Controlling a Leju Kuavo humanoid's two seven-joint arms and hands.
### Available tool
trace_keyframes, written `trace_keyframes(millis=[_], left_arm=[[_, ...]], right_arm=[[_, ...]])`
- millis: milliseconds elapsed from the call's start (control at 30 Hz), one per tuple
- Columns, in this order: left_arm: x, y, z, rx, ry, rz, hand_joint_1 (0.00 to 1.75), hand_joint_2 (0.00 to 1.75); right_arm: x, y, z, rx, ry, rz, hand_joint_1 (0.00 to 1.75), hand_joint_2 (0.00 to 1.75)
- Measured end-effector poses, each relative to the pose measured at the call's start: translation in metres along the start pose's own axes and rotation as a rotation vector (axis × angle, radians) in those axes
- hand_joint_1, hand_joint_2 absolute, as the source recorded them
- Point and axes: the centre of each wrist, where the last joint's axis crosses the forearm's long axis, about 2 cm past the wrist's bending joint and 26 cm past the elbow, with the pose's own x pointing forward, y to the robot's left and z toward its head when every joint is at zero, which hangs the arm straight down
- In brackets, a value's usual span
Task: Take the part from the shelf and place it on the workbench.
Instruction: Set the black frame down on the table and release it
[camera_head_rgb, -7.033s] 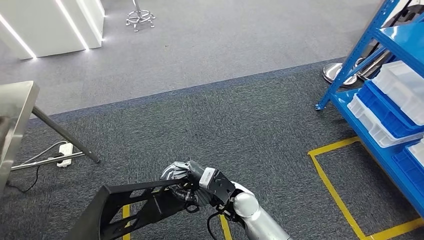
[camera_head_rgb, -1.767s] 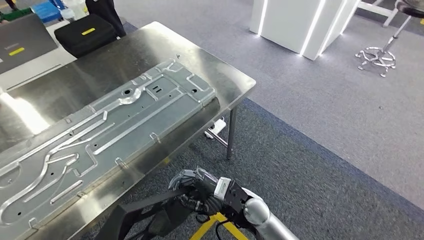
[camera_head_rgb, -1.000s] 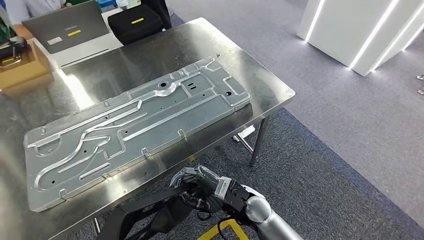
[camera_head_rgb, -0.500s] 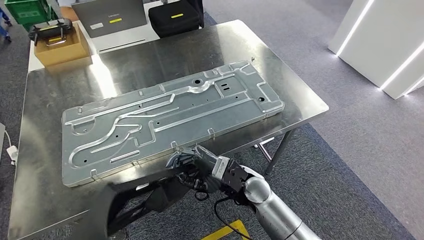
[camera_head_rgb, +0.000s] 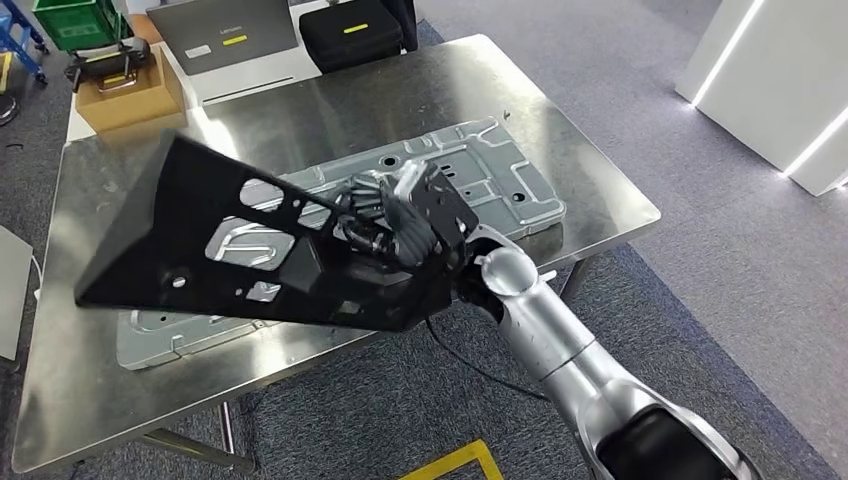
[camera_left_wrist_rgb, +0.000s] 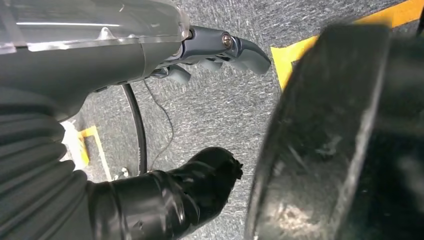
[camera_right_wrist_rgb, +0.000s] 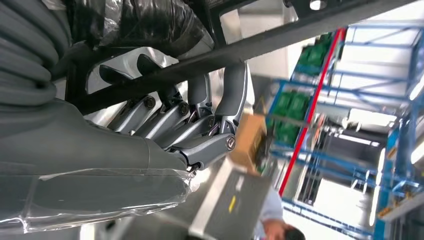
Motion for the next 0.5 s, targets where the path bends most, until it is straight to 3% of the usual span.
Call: trace_keyframes(millis=[300, 500], left_arm=[[0.011, -0.002, -0.002, -0.015, 0.006, -0.026, 0.00, 1.75], [0.020, -0.001, -0.002, -0.026, 0.005, -0.048, 0.00, 1.75]], right_arm=[[0.047, -0.025, -0.050, -0.113, 0.041, 0.225, 1.75, 1.75], [0.071, -0.037, -0.071, -0.313, 0.088, 0.555, 1.75, 1.75]])
